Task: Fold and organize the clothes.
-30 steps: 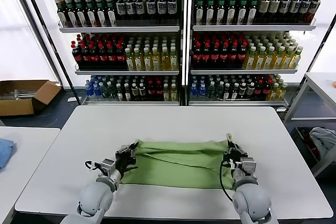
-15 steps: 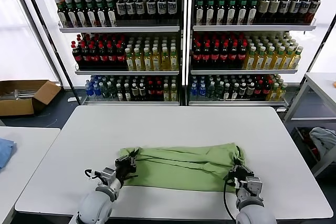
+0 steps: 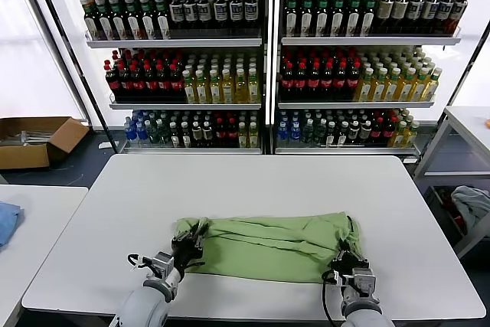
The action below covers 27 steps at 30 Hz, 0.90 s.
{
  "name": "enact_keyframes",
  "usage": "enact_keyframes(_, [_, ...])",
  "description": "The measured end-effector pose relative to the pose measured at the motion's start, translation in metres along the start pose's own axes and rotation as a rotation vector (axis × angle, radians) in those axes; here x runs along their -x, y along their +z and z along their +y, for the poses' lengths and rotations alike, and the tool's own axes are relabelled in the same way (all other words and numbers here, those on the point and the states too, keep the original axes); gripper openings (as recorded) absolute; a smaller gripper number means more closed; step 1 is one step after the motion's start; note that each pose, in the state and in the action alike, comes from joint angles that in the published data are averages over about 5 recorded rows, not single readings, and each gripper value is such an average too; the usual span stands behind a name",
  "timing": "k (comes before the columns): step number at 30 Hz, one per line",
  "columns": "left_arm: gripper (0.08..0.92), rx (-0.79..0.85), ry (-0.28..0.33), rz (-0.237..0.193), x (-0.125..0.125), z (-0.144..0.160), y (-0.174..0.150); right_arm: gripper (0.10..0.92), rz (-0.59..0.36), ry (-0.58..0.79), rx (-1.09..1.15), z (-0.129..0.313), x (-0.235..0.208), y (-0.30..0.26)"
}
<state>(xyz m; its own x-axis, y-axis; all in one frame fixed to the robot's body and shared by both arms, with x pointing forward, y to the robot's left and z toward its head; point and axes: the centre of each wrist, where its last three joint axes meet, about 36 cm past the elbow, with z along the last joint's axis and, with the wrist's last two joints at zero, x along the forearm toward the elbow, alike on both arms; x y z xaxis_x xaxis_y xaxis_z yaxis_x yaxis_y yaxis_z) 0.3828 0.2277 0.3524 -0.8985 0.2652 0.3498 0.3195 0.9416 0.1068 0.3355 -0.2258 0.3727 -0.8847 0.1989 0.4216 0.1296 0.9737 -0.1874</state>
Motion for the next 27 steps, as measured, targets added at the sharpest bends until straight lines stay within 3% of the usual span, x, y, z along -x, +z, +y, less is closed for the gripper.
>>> enact_keyframes(8, [0.567,0.014,-0.037,-0.003,-0.008,-0.001,-0.008,0.467,-0.016,0.038,-0.019,-0.007,-0.005,-0.001])
enact_keyframes(16, [0.786,-0.013,-0.081,-0.009,-0.015,-0.005,-0.018,0.701,-0.107,0.035,0.026,-0.012,-0.021,-0.025])
enact_keyframes(20, [0.820,-0.050,-0.102,-0.001,-0.014,-0.008,-0.020,0.795,-0.145,0.020,0.044,-0.011,-0.026,-0.037])
enact_keyframes(27, [0.823,-0.137,-0.133,0.028,-0.011,-0.009,-0.022,0.822,-0.190,-0.003,0.058,-0.008,-0.030,-0.051])
